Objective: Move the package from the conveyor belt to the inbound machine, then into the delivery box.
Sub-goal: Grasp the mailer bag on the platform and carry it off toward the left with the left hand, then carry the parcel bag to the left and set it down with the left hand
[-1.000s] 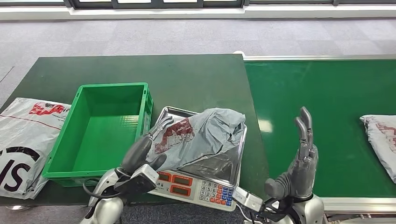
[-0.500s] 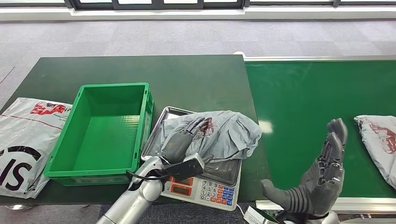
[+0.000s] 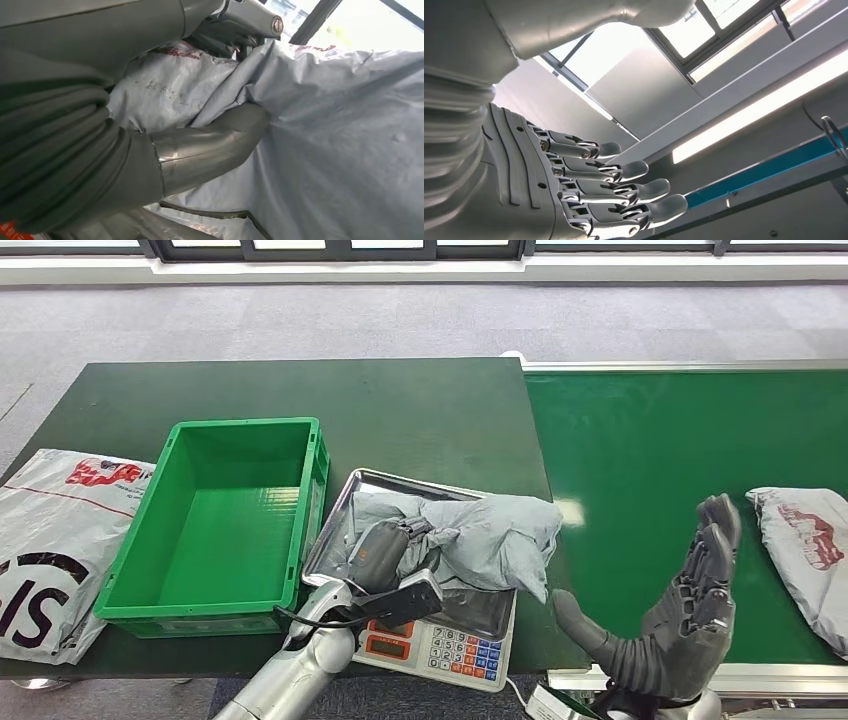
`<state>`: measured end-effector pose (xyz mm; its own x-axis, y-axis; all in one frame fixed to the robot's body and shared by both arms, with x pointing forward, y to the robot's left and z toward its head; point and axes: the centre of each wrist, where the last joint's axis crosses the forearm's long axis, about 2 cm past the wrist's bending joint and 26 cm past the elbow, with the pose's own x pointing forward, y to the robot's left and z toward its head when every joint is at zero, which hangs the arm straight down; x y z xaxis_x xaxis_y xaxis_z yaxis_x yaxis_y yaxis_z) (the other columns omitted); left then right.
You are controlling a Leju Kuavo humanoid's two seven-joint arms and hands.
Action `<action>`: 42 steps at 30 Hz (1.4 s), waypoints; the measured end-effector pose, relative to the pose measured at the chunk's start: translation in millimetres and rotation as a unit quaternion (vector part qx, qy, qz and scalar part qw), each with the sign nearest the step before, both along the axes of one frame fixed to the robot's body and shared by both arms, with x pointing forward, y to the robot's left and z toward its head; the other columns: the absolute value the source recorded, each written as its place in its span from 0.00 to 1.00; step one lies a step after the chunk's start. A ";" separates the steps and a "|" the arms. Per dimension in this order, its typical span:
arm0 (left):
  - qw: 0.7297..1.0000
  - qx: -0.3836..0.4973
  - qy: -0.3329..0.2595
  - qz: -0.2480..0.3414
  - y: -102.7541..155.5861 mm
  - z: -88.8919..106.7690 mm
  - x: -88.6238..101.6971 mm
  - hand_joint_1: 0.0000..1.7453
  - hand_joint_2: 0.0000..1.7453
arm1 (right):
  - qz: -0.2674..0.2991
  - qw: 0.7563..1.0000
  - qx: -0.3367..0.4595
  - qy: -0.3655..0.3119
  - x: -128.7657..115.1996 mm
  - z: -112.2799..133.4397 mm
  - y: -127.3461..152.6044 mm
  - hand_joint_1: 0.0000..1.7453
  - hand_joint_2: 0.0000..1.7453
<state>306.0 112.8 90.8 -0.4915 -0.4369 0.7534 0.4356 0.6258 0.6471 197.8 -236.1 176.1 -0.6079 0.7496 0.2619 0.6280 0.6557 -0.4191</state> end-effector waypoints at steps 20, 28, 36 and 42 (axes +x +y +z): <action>0.999 0.021 -0.036 0.022 8.6 -0.8 -6.1 1.00 1.00 | 0.004 1.000 0.010 0.005 6.7 -2.5 0.5 0.00 1.00; 0.937 0.135 -0.246 0.207 74.1 54.1 35.7 1.00 1.00 | 0.006 1.000 0.013 0.008 7.1 -4.8 0.6 0.00 1.00; 0.874 0.119 -0.329 0.338 170.7 158.0 106.4 1.00 1.00 | 0.012 1.000 0.014 0.014 3.4 -10.1 0.6 0.00 1.00; 0.843 0.093 -0.354 0.395 226.8 200.7 116.1 1.00 1.00 | 0.016 1.000 0.013 0.022 -2.9 -15.5 0.6 0.00 1.00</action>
